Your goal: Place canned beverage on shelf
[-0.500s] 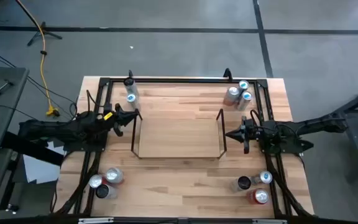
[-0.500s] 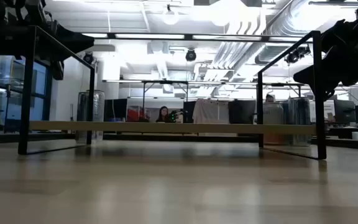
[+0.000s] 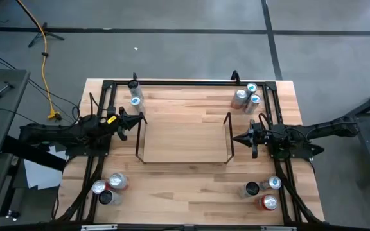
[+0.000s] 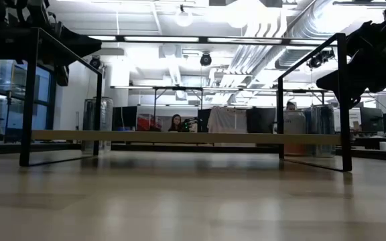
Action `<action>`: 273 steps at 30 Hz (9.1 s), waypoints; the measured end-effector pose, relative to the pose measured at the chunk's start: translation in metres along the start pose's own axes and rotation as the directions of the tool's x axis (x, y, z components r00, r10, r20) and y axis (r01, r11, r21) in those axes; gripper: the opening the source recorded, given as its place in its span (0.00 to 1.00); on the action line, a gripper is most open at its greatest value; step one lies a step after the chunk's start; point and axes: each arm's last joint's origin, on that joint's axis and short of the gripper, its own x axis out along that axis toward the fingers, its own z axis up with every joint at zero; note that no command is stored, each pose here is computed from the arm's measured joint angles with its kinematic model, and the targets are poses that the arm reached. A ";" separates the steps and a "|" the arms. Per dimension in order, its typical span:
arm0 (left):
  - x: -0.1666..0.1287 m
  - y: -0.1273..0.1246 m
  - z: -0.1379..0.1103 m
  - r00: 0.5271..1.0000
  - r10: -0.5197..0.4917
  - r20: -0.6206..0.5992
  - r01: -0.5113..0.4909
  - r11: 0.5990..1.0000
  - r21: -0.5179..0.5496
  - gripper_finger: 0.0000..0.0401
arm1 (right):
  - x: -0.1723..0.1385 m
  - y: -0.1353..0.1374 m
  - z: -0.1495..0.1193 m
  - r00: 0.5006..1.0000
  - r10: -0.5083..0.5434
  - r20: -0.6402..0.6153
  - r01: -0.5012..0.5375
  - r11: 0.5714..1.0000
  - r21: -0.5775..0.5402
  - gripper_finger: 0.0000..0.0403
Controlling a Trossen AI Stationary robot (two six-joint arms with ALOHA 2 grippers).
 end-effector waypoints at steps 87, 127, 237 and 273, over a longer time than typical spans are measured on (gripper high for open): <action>0.000 0.001 -0.001 1.000 0.006 -0.011 -0.006 1.000 0.003 0.00 | -0.041 0.024 0.099 0.985 -0.102 0.138 0.080 0.984 0.158 0.00; 0.000 0.001 -0.002 1.000 0.009 -0.019 -0.009 1.000 0.006 0.00 | 0.002 -0.015 0.273 0.310 -0.796 -0.520 0.947 0.211 0.241 0.97; 0.000 0.001 -0.002 1.000 0.010 -0.019 -0.010 1.000 0.006 0.00 | 0.006 0.019 0.332 0.752 -0.526 -0.398 0.584 0.811 0.031 0.56; 0.000 0.001 -0.002 1.000 0.012 -0.023 -0.012 1.000 0.007 0.00 | 0.214 0.039 0.243 0.337 -0.313 -0.888 0.467 0.874 -0.131 0.56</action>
